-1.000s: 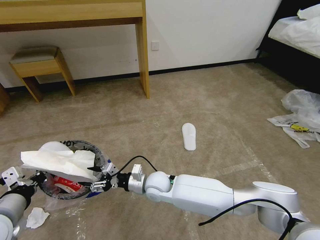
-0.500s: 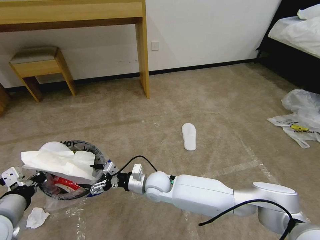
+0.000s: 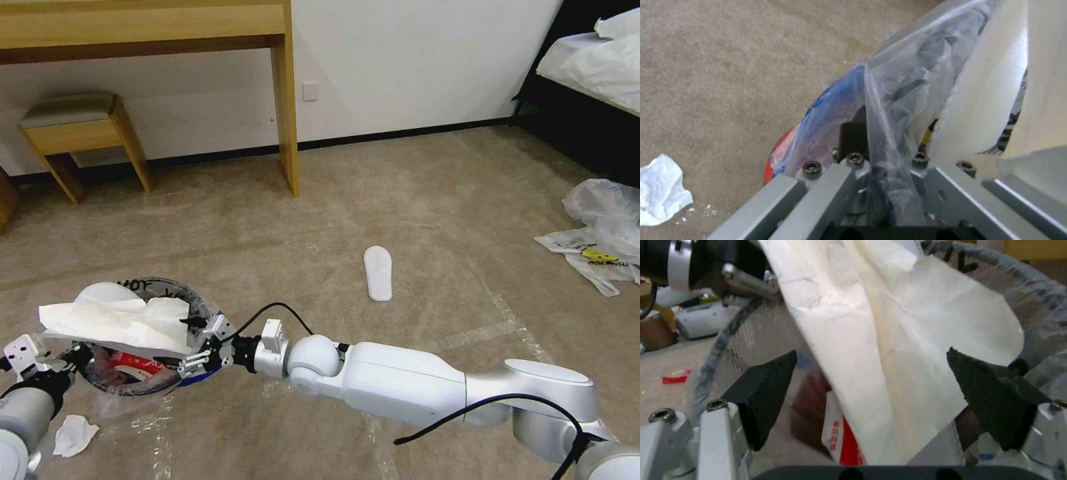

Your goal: Pick up the trash bin and place the garbage on the floor into it.

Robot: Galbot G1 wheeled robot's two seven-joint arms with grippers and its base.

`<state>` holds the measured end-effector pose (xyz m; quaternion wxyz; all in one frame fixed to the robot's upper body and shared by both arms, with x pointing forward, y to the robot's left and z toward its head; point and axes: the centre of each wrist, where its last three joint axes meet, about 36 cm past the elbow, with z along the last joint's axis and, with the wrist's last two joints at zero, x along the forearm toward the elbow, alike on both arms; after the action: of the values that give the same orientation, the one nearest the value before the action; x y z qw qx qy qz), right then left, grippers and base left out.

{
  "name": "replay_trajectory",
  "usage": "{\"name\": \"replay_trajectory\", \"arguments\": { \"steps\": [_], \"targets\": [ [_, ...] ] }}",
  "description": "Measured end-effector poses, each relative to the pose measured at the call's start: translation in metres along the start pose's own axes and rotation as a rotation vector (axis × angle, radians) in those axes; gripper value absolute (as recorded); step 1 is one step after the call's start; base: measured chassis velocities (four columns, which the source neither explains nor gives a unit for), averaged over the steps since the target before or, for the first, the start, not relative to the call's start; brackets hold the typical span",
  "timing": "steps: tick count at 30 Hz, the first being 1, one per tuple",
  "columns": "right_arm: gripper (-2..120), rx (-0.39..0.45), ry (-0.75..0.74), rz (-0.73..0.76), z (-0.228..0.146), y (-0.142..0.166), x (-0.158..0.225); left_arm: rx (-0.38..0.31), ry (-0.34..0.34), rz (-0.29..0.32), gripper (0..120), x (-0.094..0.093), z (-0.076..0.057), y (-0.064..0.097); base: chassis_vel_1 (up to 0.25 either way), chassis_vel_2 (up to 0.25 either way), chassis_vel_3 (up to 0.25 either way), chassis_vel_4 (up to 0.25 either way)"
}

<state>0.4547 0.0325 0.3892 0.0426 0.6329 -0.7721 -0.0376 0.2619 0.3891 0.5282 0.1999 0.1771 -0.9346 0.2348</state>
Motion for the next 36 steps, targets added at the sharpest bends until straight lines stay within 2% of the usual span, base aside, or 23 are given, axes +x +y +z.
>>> {"name": "replay_trajectory", "arguments": {
  "steps": [15, 17, 18, 20, 21, 22, 25, 26, 28, 36],
  "targets": [
    [88, 0.0, -0.028, -0.005, -0.01, 0.002, -0.006, 0.0, 0.001, -0.001, 1, 0.0, 0.0, 0.0, 0.0, 0.0, 0.0, 0.0],
    [80, -0.001, -0.03, -0.002, -0.01, 0.003, -0.005, 0.001, 0.002, -0.003, 1, -0.001, 0.0, 0.001, 0.0, 0.0, 0.0, 0.0],
    [80, -0.001, -0.03, -0.002, -0.01, 0.003, -0.005, 0.001, 0.002, -0.003, 1, -0.001, 0.0, 0.001, 0.0, 0.0, 0.0, 0.0],
    [68, -0.003, -0.028, -0.002, -0.009, 0.004, -0.004, 0.001, 0.004, -0.004, 1, -0.001, 0.001, 0.001, 0.0, 0.0, 0.0, 0.0],
    [68, -0.003, -0.028, -0.002, -0.009, 0.004, -0.004, 0.001, 0.004, -0.004, 1, -0.001, 0.001, 0.001, 0.0, 0.0, 0.0, 0.0],
    [61, -0.003, -0.027, -0.003, -0.009, 0.004, -0.003, 0.001, 0.004, -0.003, 1, -0.002, 0.001, 0.001, 0.0, 0.0, 0.0, 0.0],
    [56, -0.002, -0.026, -0.004, -0.009, 0.004, -0.001, 0.001, 0.004, -0.003, 1, -0.002, 0.001, 0.001, 0.0, 0.0, 0.0, 0.0],
    [61, -0.003, -0.026, -0.005, -0.009, 0.005, -0.001, 0.001, 0.004, -0.003, 1, -0.002, 0.001, 0.001, 0.0, 0.0, 0.0, 0.0],
    [64, -0.003, -0.026, -0.005, -0.009, 0.005, 0.0, 0.0, 0.005, -0.003, 1, -0.002, 0.001, 0.001, 0.0, 0.0, 0.0, 0.0],
    [65, 0.005, -0.033, 0.001, -0.015, 0.005, 0.003, 0.001, 0.009, -0.003, 1, -0.004, 0.002, 0.001, 0.0, 0.0, 0.0, 0.0]
  ]
}}
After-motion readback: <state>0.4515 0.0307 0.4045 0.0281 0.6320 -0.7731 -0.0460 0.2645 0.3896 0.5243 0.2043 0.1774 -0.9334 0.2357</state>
